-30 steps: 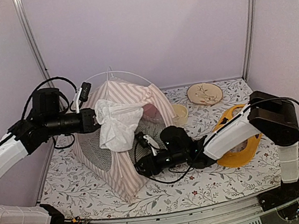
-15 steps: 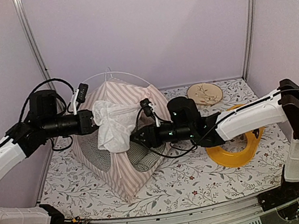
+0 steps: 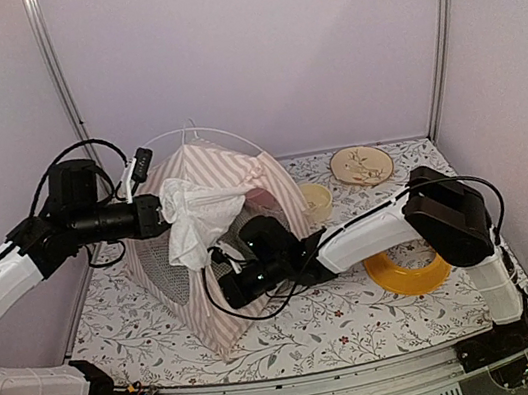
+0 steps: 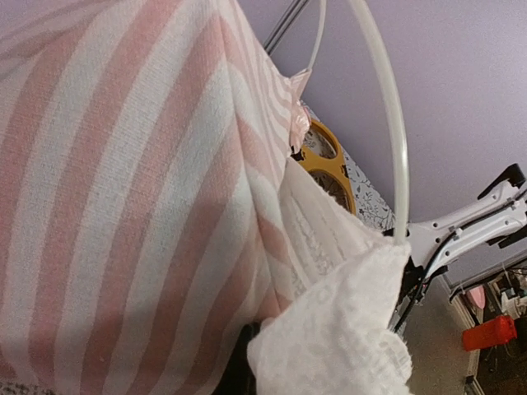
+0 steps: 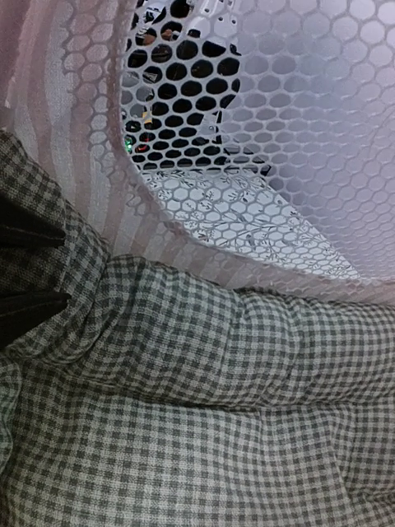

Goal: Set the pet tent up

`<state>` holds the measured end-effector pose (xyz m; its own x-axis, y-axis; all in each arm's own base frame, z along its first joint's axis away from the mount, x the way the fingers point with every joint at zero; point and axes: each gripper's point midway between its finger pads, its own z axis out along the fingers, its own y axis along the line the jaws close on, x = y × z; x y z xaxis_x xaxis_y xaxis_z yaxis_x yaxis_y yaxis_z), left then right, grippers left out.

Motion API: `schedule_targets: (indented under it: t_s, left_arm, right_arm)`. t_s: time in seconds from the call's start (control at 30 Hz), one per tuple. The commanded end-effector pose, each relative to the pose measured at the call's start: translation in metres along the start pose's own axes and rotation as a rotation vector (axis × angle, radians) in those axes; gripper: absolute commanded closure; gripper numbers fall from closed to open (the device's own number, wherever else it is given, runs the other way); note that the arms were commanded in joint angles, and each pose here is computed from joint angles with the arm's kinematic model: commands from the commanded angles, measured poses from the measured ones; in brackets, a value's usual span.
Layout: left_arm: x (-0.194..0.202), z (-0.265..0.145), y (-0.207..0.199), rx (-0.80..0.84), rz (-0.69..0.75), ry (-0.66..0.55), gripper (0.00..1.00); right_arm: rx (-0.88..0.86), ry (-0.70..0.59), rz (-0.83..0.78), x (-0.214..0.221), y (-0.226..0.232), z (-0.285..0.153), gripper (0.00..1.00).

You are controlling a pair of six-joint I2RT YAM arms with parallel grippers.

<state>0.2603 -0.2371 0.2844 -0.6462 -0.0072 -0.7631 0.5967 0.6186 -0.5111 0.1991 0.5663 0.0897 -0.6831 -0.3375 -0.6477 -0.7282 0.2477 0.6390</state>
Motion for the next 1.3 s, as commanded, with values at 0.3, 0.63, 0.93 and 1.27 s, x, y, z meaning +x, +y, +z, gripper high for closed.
schedule_targets:
  t_s: [0.3, 0.63, 0.93, 1.27]
  left_arm:
    - [0.009, -0.009, 0.008, -0.025, 0.0, 0.026, 1.0]
    - [0.008, -0.016, -0.024, 0.125, 0.045, 0.038, 1.0]
    - [0.008, -0.024, -0.03, 0.133, 0.07, 0.036, 1.0]
    - [0.009, -0.026, -0.033, 0.146, 0.087, 0.047, 1.0]
  right_arm:
    - [0.121, -0.039, 0.077, -0.039, -0.045, -0.031, 0.59]
    - [0.628, -0.101, 0.104, -0.067, -0.144, -0.031, 0.79]
    - [0.982, -0.13, 0.06, -0.053, -0.21, -0.069, 0.55]
    - [1.08, -0.254, -0.111, -0.088, -0.184, -0.086, 0.37]
